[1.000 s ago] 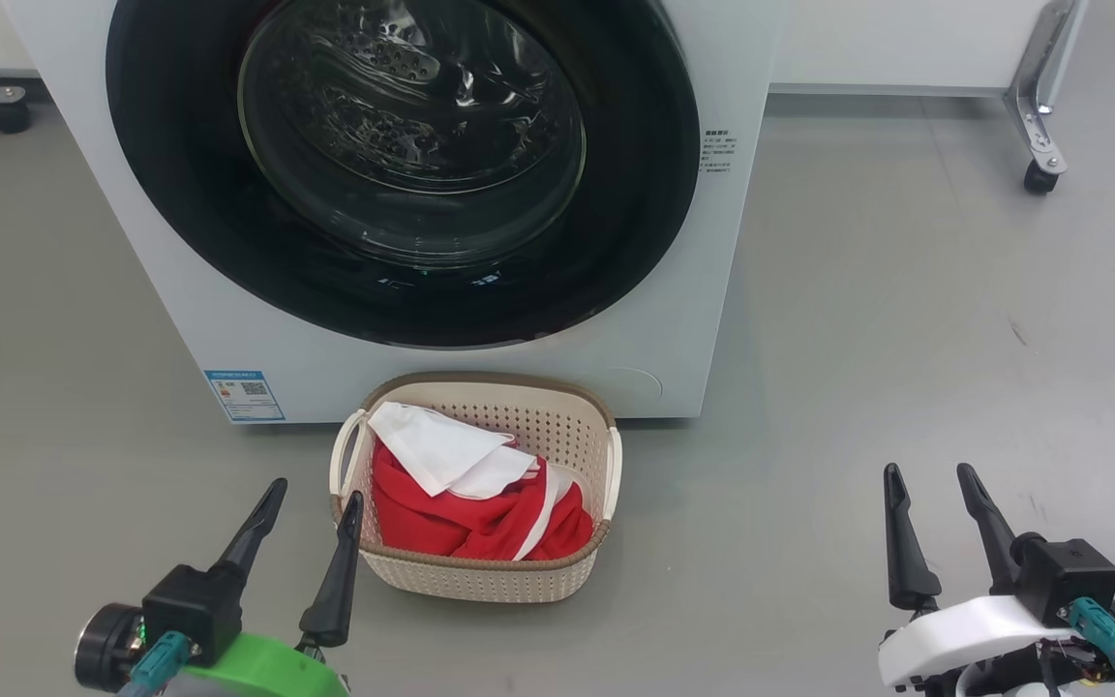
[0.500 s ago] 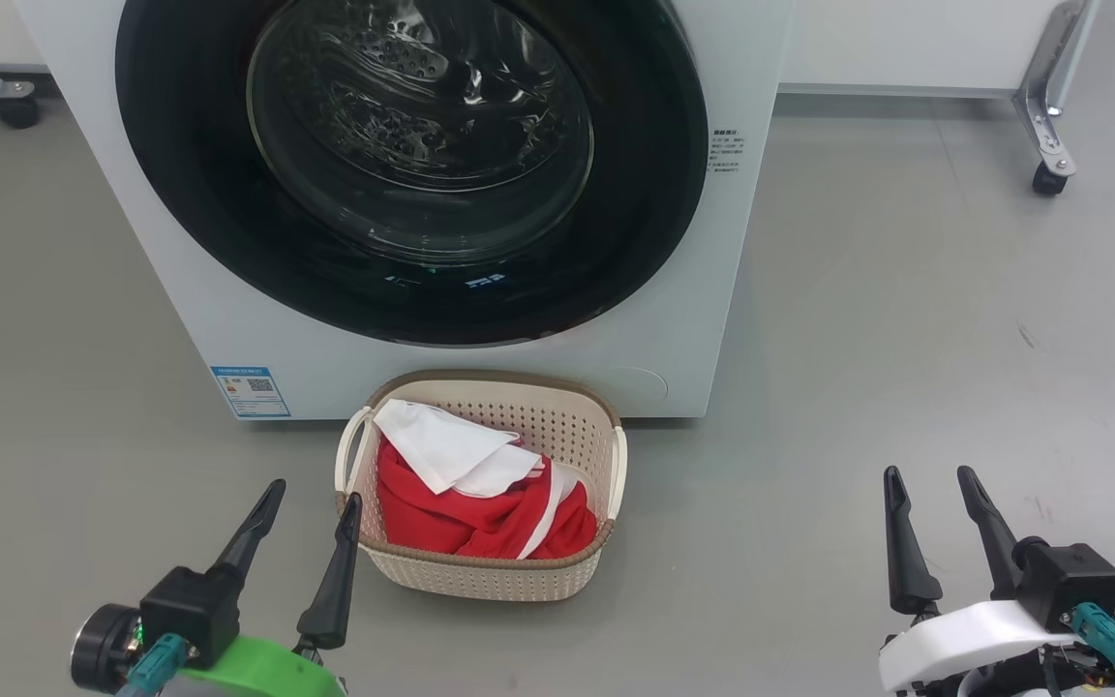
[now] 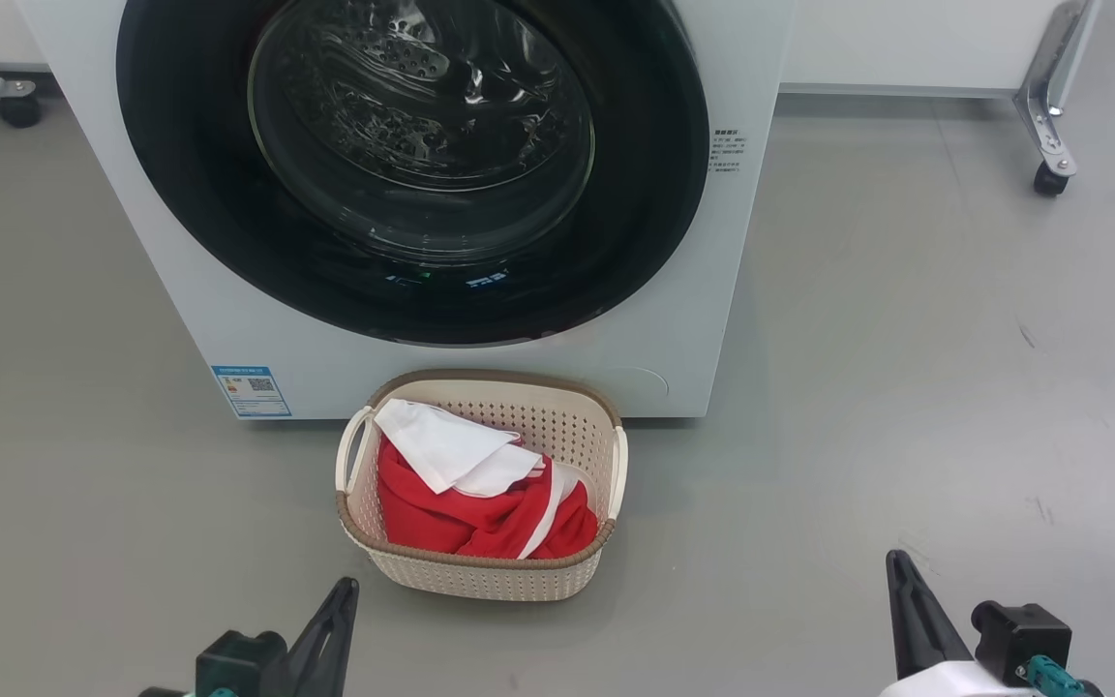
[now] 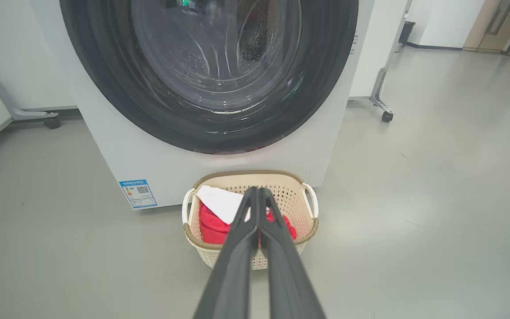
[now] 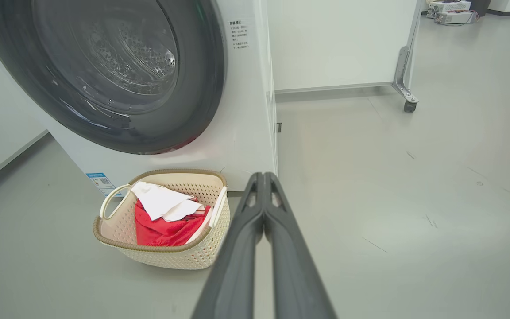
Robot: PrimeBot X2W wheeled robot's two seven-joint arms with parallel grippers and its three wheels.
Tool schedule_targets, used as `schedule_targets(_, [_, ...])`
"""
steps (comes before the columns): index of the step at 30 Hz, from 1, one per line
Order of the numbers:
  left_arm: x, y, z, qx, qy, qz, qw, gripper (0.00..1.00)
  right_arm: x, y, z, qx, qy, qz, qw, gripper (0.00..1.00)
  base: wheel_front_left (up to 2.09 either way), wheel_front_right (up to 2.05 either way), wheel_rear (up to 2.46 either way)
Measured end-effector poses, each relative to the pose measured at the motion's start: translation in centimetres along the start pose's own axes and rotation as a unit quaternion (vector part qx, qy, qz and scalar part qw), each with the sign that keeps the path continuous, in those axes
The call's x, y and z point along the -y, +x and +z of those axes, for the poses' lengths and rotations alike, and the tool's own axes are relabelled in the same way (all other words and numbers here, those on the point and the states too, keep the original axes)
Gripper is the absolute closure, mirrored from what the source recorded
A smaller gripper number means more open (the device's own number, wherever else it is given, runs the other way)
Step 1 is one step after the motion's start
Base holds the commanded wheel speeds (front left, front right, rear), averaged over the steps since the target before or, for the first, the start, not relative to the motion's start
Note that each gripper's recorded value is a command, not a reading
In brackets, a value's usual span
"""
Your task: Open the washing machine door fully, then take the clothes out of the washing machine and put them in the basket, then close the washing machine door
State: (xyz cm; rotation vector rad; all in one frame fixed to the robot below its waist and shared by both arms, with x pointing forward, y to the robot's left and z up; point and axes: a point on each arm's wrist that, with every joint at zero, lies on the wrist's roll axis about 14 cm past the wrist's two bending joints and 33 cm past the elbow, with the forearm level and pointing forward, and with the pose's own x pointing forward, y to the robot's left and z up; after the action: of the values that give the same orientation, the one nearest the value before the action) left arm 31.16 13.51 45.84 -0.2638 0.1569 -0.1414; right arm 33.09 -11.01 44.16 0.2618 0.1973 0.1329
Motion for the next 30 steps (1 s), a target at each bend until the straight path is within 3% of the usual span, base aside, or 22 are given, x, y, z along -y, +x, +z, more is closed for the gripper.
schedule_targets(15, [-0.6, -0.1, -1.1, -0.018, -0.084, 0.020, 0.996, 1.00, 1.2, -0.6, -1.2, -0.023, 0.082, -0.028, 0.996, 1.00, 0.00, 0.00, 0.00])
schedule_targets(30, [-1.7, 0.4, -0.9, -0.018, -0.178, 0.038, 0.983, 1.00, 2.6, -0.2, -0.6, -0.022, 0.180, -0.051, 0.982, 1.00, 0.00, 0.00, 0.00])
